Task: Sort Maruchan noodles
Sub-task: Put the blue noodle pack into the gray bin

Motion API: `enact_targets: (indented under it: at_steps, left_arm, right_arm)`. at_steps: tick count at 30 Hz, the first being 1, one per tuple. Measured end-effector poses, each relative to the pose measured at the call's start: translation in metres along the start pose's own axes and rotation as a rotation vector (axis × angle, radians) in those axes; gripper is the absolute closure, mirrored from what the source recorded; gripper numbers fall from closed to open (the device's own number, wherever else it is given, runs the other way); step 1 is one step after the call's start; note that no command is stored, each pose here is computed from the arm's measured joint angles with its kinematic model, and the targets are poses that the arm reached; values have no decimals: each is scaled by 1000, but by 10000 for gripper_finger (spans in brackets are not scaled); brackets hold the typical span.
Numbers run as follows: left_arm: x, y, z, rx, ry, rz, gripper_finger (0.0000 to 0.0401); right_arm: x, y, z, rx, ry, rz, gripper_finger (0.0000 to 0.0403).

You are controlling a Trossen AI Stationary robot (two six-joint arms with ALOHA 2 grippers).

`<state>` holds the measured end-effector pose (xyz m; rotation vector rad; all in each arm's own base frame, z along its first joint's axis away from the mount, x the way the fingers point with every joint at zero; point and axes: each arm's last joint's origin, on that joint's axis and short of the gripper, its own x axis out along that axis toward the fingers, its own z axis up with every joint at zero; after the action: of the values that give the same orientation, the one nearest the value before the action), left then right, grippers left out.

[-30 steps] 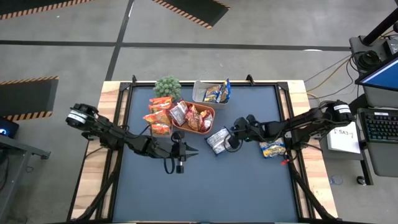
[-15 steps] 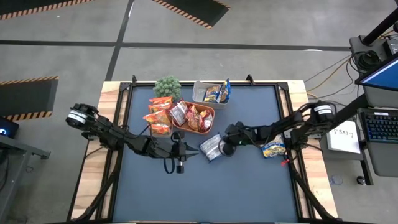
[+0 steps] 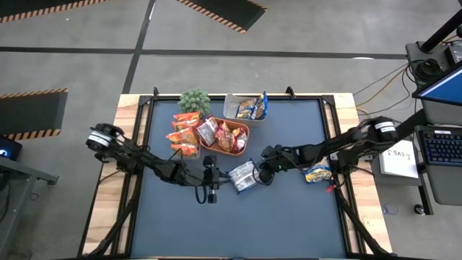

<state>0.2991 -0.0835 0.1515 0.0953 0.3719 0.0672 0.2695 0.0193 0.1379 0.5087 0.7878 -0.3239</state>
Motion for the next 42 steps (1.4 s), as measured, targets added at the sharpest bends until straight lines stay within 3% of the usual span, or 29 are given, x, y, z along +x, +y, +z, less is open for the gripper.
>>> enact_targets:
  at_steps: [8, 20, 26, 35, 42]
  left_arm:
    - [19, -6, -21, -12, -16, 2, 362]
    - [31, -4, -43, -43, 42, 20, 362]
    - [34, -4, -49, -40, 60, 39, 362]
    - [39, -5, -63, -48, 102, 46, 362]
    - [39, -5, -66, -53, 115, 48, 362]
  right_arm:
    - [-16, 4, 5, 128, 27, 88, 358]
    - [-5, 1, 0, 180, 48, 50, 213]
    - [-1, 2, 5, 188, -4, 85, 155]
    - [1, -7, 14, 217, -43, 74, 96]
    - [5, -10, 11, 232, -40, 71, 73]
